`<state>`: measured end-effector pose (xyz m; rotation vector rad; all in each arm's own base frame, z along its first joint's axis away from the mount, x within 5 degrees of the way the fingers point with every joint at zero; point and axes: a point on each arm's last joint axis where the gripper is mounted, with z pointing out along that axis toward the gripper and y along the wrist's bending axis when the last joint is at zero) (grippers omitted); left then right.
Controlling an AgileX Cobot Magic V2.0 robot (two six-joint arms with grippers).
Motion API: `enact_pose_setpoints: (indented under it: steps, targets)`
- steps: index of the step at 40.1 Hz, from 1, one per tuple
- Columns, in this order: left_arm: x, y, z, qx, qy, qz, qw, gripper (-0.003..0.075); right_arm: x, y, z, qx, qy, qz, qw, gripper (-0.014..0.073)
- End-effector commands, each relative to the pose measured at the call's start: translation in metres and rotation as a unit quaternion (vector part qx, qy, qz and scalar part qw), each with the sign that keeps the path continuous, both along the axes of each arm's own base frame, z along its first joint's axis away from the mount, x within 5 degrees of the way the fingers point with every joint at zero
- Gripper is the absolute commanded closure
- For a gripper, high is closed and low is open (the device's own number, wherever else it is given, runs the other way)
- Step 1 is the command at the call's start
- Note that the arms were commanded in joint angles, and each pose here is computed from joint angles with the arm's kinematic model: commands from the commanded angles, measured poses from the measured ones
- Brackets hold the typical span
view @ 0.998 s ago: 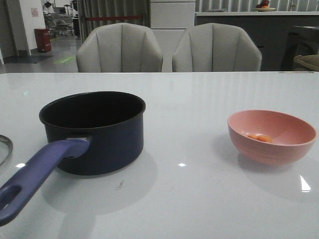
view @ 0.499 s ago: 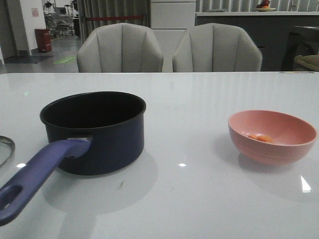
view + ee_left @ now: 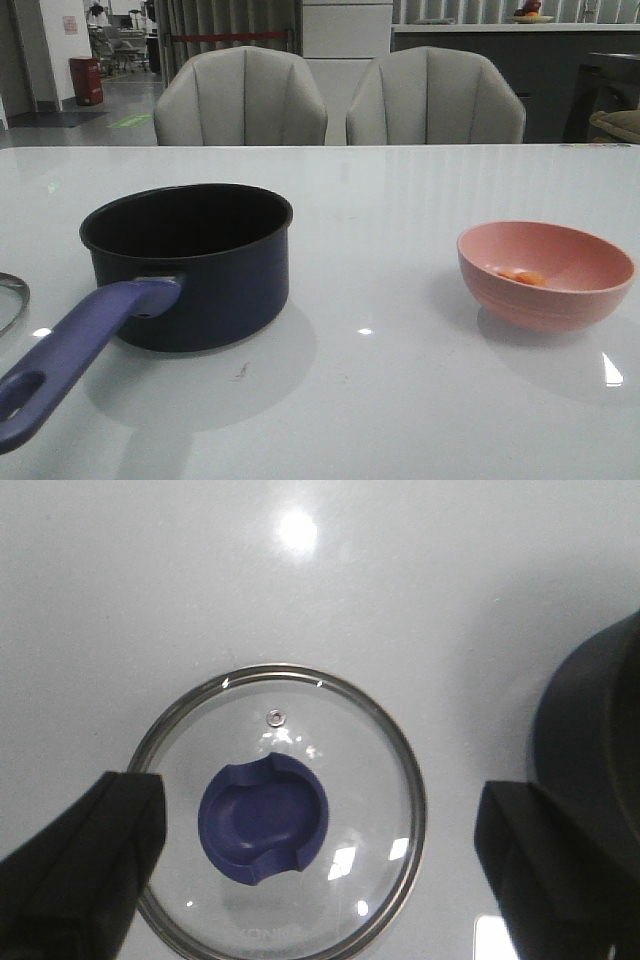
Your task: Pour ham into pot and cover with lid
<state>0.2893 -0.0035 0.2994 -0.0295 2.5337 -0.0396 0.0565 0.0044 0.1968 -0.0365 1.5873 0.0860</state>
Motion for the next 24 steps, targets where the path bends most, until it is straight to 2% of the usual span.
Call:
enact_pose_setpoints:
  steps: [1,6,15,24]
  targets:
    - [-0.023,-0.006,0.031,-0.004,-0.097,-0.01,0.995,0.0083,-0.002,0.0,0.011,0.0,-0.056,-0.003,0.998,0.0443]
    - [-0.06,-0.008,0.042,-0.015,-0.17,-0.012,0.985,0.0083,-0.002,0.0,0.011,0.0,-0.056,-0.003,0.998,0.0443]
    - [-0.131,-0.017,0.049,-0.042,-0.308,-0.039,0.95,0.0083,-0.002,0.0,0.011,0.0,-0.056,-0.003,0.998,0.0443]
    - [-0.186,-0.016,0.036,-0.043,-0.373,-0.071,0.924,0.0083,-0.002,0.0,0.01,0.0,-0.056,-0.003,0.998,0.0443]
